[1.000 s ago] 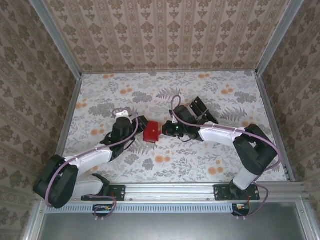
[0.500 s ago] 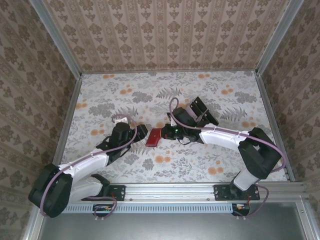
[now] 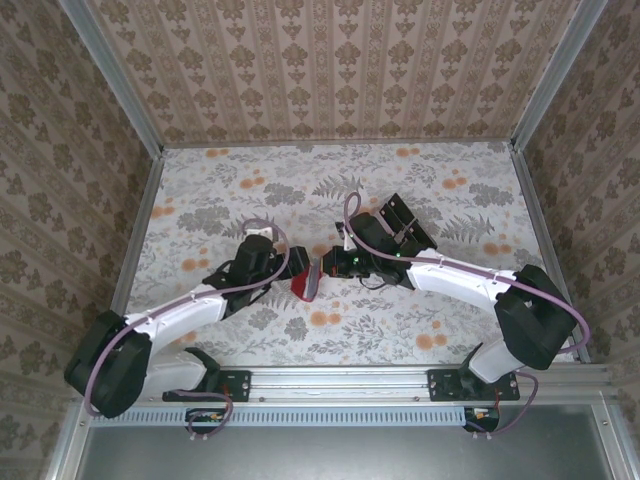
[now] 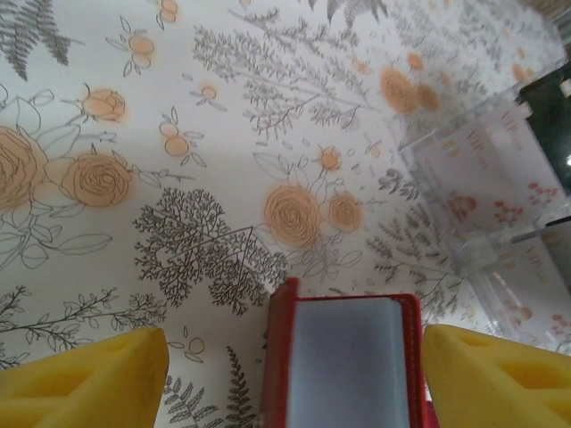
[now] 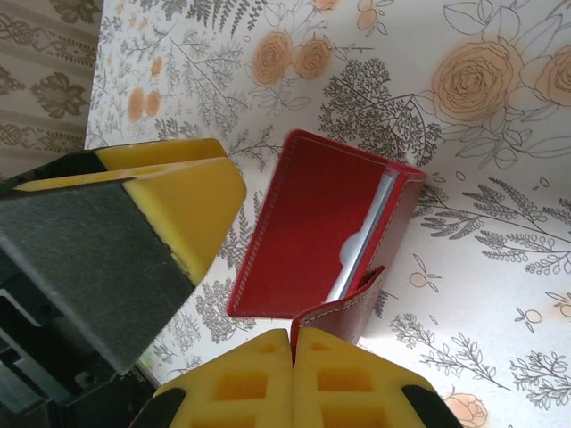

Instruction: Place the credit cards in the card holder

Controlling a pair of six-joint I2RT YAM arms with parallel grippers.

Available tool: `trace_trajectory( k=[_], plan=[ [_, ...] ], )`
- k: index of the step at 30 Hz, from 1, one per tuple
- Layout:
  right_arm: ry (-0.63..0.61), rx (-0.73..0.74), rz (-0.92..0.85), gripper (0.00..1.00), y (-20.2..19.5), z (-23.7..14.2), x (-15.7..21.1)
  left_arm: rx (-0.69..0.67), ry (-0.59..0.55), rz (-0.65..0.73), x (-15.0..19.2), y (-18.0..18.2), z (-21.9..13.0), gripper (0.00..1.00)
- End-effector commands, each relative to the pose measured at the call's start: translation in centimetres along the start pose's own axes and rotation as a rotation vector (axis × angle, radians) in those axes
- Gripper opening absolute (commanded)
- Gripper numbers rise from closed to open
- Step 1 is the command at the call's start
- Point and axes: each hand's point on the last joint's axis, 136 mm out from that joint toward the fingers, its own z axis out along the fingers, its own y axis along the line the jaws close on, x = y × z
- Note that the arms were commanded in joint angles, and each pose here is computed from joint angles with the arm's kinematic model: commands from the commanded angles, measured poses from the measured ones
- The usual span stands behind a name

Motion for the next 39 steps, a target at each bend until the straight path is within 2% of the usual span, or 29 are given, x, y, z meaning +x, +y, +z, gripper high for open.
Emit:
trace_trajectory(
  k=[1, 9, 14, 17, 21, 28, 32, 35, 39],
  plan=[
    [-0.02, 0.024, -0.024, 0.0, -0.2, -0.7, -0.2, -0.024, 0.013, 0.044, -0.1, -0.3, 0.4, 0.76],
    [-0.011, 0.102, 0.011, 0.0, -4.2, -0.5, 1.2, -0.257, 0.068, 0.057, 1.8, 4.5, 0.2, 0.68],
    [0.009, 0.126, 0.03, 0.0, -6.2, -0.1, 2.3, -0.327, 0.138, 0.07, 3.6, 6.3, 0.5, 0.61],
    [0.016, 0.14, 0.034, 0.0, -7.1, 0.1, 2.9, -0.363, 0.178, 0.074, 4.5, 7.1, 0.5, 0.53],
    [0.021, 0.178, 0.037, 0.0, -8.6, -0.1, 3.6, -0.39, 0.202, 0.085, 5.6, 7.2, -0.1, 0.46],
    [0.023, 0.237, 0.053, 0.0, -10.7, -0.5, 4.1, -0.434, 0.212, 0.116, 8.0, 7.5, -1.3, 0.46],
    [0.028, 0.24, 0.06, 0.29, -10.5, -0.9, 4.1, -0.45, 0.207, 0.133, 8.2, 7.7, -1.4, 0.5],
    [0.01, 0.225, 0.061, 0.38, -9.6, -2.0, 3.7, -0.441, 0.193, 0.146, 7.7, 7.4, -1.6, 0.56],
    [-0.026, 0.196, 0.031, 0.45, -7.3, -3.8, 3.0, -0.427, 0.161, 0.173, 6.6, 6.7, -2.0, 0.63]
  ],
)
